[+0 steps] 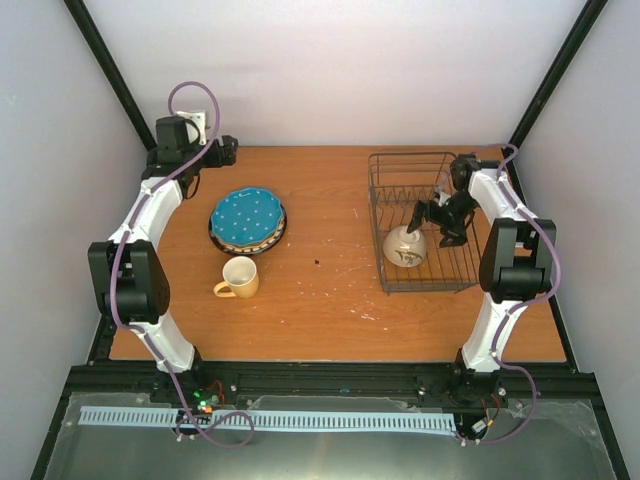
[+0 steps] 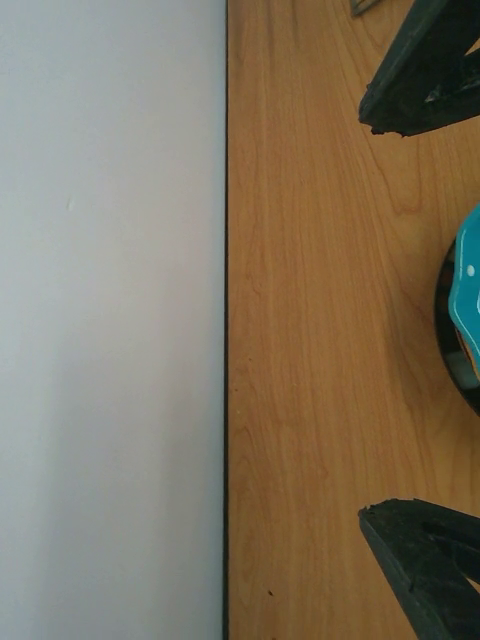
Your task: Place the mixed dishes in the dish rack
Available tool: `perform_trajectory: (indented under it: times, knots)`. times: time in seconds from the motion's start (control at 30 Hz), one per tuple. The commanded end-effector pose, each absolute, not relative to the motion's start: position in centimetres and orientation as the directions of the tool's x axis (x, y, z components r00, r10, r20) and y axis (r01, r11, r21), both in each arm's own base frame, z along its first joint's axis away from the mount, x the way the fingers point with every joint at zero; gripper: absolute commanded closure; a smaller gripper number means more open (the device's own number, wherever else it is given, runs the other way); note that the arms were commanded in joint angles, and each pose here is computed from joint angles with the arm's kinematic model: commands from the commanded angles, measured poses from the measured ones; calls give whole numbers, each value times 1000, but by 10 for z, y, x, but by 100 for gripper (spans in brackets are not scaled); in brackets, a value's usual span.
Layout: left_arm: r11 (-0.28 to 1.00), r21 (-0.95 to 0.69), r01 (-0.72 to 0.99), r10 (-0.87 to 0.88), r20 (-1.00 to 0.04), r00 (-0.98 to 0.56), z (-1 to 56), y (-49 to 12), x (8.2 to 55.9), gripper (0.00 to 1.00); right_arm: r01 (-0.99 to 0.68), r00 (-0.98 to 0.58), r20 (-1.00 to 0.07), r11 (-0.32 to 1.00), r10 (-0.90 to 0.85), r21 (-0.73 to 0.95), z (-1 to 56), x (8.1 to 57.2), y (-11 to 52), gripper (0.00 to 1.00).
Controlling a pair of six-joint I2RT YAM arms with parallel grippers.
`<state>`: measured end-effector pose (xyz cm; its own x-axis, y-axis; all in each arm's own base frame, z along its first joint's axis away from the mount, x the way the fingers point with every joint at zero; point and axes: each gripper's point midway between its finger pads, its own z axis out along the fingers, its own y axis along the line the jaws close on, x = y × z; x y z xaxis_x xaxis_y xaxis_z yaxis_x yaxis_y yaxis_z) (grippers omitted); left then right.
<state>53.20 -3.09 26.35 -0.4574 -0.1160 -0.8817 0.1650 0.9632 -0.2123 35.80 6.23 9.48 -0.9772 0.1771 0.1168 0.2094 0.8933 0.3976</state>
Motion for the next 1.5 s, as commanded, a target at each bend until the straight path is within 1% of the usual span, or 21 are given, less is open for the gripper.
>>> perform_trajectory:
  times: [0.0,0.07,0.1,0.17,0.27,0.37,0.4,0.47,0.5,0.53,0.6,0.7,0.8,0.97,1.03,1.23,1.47]
  knots:
    - [977,-184,105,-115,-876,-468,283,-8,531,0,186,-976,-53,935,211,304,138,381,40,0]
    - [969,-224,101,-142,-848,-511,277,-1,530,0,179,-965,-137,941,225,288,158,396,35,0]
    - [966,-239,98,-152,-832,-534,273,3,529,2,176,-956,-180,943,232,284,168,404,32,0]
    - [963,-255,86,-159,-798,-582,264,11,526,10,156,-936,-262,945,234,287,188,420,33,0]
    - [963,-258,79,-145,-741,-655,245,16,520,30,87,-915,-357,956,188,280,213,438,47,0]
    - [948,-299,111,-133,-686,-716,226,16,510,41,-13,-907,-408,959,108,282,223,449,79,1]
    - [940,-321,114,-138,-665,-734,219,18,506,43,-51,-903,-421,955,81,292,225,452,93,4]
    - [926,-357,125,-141,-632,-762,209,21,497,45,-108,-894,-446,946,42,305,227,454,118,16]
    - [922,-366,128,-139,-620,-772,203,22,493,46,-131,-893,-449,939,28,318,226,454,129,20]
    - [918,-372,136,-131,-609,-782,197,22,490,46,-147,-895,-445,931,19,335,225,454,140,22]
    - [911,-384,152,-115,-590,-799,185,20,484,46,-180,-898,-440,916,-5,358,223,454,160,23]
    - [896,-408,176,-89,-552,-829,169,13,475,48,-261,-884,-461,900,-77,350,228,453,196,22]
    - [886,-423,189,-58,-507,-860,150,10,467,49,-315,-879,-456,887,-138,337,224,451,224,22]
    - [874,-446,192,-42,-463,-885,131,6,461,50,-356,-873,-461,857,-162,372,226,451,254,20]
    - [882,-439,172,-42,-437,-899,122,9,458,50,-368,-867,-469,848,-165,382,231,452,259,19]
    - [911,-388,139,-35,-409,-912,104,18,453,49,-379,-861,-480,840,-167,388,235,456,264,19]
    - [923,-371,107,-39,-365,-930,80,23,449,52,-369,-871,-460,848,-173,380,230,455,262,18]
